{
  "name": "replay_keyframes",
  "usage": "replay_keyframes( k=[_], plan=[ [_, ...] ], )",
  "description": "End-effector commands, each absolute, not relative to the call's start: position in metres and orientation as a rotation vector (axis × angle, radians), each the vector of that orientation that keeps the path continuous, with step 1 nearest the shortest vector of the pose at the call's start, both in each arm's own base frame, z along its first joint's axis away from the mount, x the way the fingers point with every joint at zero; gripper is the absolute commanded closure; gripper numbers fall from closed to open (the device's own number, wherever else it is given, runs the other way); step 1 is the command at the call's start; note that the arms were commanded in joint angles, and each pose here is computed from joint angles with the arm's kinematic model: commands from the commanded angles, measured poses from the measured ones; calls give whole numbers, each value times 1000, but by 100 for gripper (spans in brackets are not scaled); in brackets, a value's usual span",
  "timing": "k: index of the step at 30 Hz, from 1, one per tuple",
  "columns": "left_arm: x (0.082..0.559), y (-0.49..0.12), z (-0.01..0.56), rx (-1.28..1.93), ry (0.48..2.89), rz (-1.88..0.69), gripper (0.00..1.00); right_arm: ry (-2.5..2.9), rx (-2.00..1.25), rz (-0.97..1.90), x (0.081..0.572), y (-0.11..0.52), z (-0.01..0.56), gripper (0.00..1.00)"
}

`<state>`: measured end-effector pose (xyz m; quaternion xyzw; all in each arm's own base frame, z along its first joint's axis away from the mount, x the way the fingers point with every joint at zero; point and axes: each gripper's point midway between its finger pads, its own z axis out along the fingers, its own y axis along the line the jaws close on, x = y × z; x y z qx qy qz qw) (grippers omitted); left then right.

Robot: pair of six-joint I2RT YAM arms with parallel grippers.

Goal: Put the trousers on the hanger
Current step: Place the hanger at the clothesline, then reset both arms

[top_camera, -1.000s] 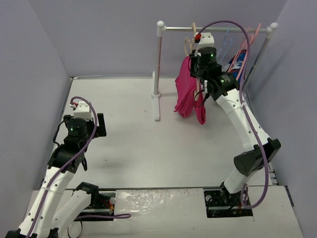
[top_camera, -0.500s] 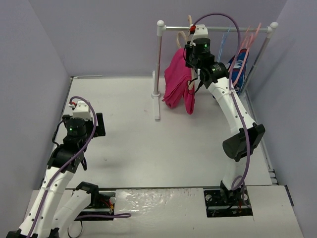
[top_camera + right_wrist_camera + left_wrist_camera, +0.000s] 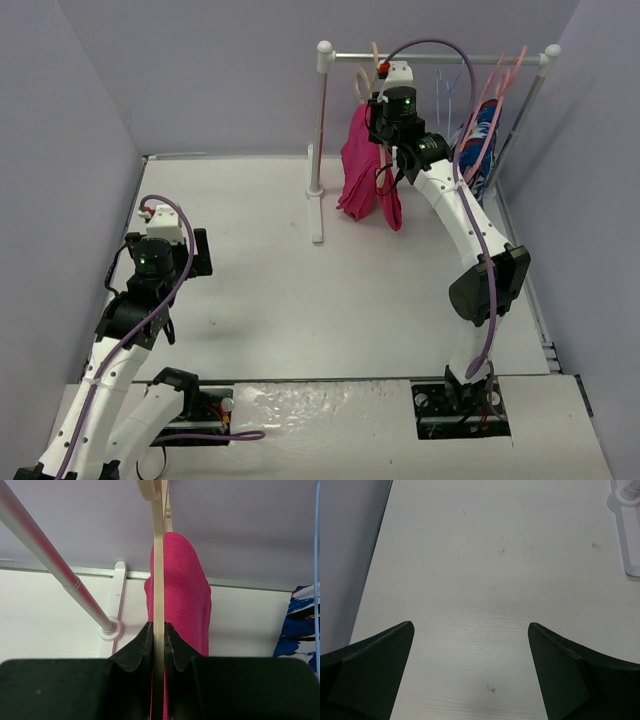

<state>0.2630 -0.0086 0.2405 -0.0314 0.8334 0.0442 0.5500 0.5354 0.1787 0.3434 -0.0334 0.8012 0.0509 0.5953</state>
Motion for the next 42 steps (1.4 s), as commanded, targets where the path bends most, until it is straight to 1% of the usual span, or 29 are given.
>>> replay_keyframes(
  k=[1,2,4,7,9,10,12,15,18,21,25,27,29,31,36,42],
  plan=[
    [269,-8,261,-88,1910,91,3,1604,21,201,528,166,423,92],
    [270,-8,261,-88,1909,89,3,1595,21,206,523,164,429,90],
    [270,-8,261,-88,1908,85,3,1588,15,215,516,163,433,76],
    [270,-9,262,-90,1903,78,3,1577,-4,234,505,163,441,52],
    [271,-8,263,-93,1900,78,3,1564,-30,258,493,165,448,31],
    [271,-8,264,-95,1896,78,3,1559,-43,268,487,165,451,23],
    [272,-7,268,-100,1882,80,3,1549,-60,267,475,161,457,13],
    [274,-7,276,-100,1861,77,3,1529,-58,251,447,148,465,3],
    [273,-8,288,-99,1847,71,3,1471,-32,229,404,124,487,0],
    [268,-7,309,-102,1814,61,3,1441,10,197,357,96,484,0],
    [259,-4,335,-101,1767,61,3,1424,114,161,311,63,462,0],
    [252,-3,350,-105,1736,56,3,1448,151,122,297,49,436,0],
    [246,-1,356,-103,1722,52,3,1420,174,114,276,37,435,0],
    [240,-1,361,-95,1716,52,3,1437,188,91,256,25,419,0],
    [224,5,358,-86,1714,71,3,1432,201,69,222,7,402,0],
    [225,4,328,-120,1722,52,3,1432,192,39,204,-3,377,0]
  ],
)
